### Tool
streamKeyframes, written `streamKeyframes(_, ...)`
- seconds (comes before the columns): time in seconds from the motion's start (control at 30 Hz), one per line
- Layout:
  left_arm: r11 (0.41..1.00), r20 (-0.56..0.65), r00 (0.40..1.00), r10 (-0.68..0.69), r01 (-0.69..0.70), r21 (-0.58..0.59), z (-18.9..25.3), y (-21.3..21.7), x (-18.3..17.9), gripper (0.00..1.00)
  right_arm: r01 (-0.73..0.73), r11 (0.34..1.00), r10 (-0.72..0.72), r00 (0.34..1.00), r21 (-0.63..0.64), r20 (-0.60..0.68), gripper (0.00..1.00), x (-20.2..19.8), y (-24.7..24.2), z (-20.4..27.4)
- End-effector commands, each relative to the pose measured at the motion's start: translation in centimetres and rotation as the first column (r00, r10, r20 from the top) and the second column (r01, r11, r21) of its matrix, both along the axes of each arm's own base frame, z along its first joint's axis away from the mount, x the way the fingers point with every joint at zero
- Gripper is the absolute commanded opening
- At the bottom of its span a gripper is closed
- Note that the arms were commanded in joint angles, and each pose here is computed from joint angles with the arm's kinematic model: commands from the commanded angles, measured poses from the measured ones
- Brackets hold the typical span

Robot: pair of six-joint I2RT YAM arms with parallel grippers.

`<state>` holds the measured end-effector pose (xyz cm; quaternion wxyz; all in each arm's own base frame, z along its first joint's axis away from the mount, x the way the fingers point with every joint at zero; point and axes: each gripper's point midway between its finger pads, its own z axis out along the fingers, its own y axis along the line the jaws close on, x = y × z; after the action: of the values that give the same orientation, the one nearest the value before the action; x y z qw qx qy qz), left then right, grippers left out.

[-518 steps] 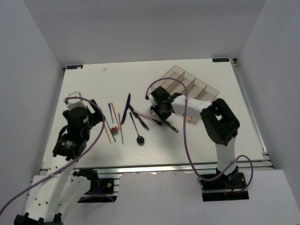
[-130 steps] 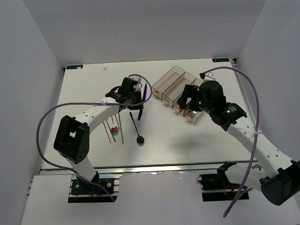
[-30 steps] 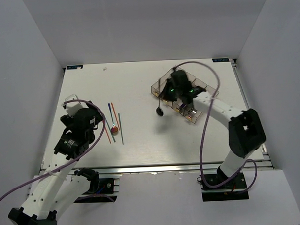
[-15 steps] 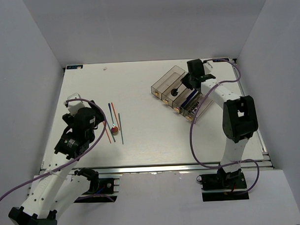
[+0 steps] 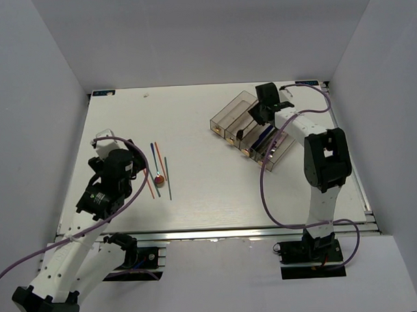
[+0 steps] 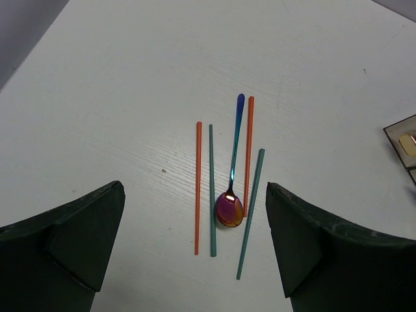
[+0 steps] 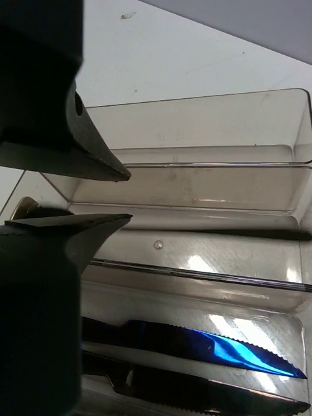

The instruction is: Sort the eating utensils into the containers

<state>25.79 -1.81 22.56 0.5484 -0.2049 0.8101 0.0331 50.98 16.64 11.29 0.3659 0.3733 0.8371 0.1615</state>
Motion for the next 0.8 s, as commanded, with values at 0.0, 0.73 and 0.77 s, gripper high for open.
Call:
streamKeyframes(0.0, 1.000, 0.005, 1.000, -0.026, 0.026, -0.003, 0.1, -0.5, 0.3, 0.98, 0.003, 1.000, -0.004, 0.999, 0.019, 0.036, 0.34, 0.8, 0.4, 1.3)
streamKeyframes(0.73, 0.999, -0.498, 0.866, -0.029, 0.011, -0.039, -13.6, -5.4, 10.7, 0.63, -0.551, 0.815, 0.579, 0.770, -0.178, 0.267, 0.89, -12.0, 3.1, 12.6)
streamKeyframes(0.77, 0.998, -0.511, 0.858, -0.048, 0.026, -0.050, -14.1, -5.6, 10.7, 0.60, -0.551, 0.814, 0.581, 0.768, -0.184, 0.269, 0.89, -12.5, 2.8, 12.5)
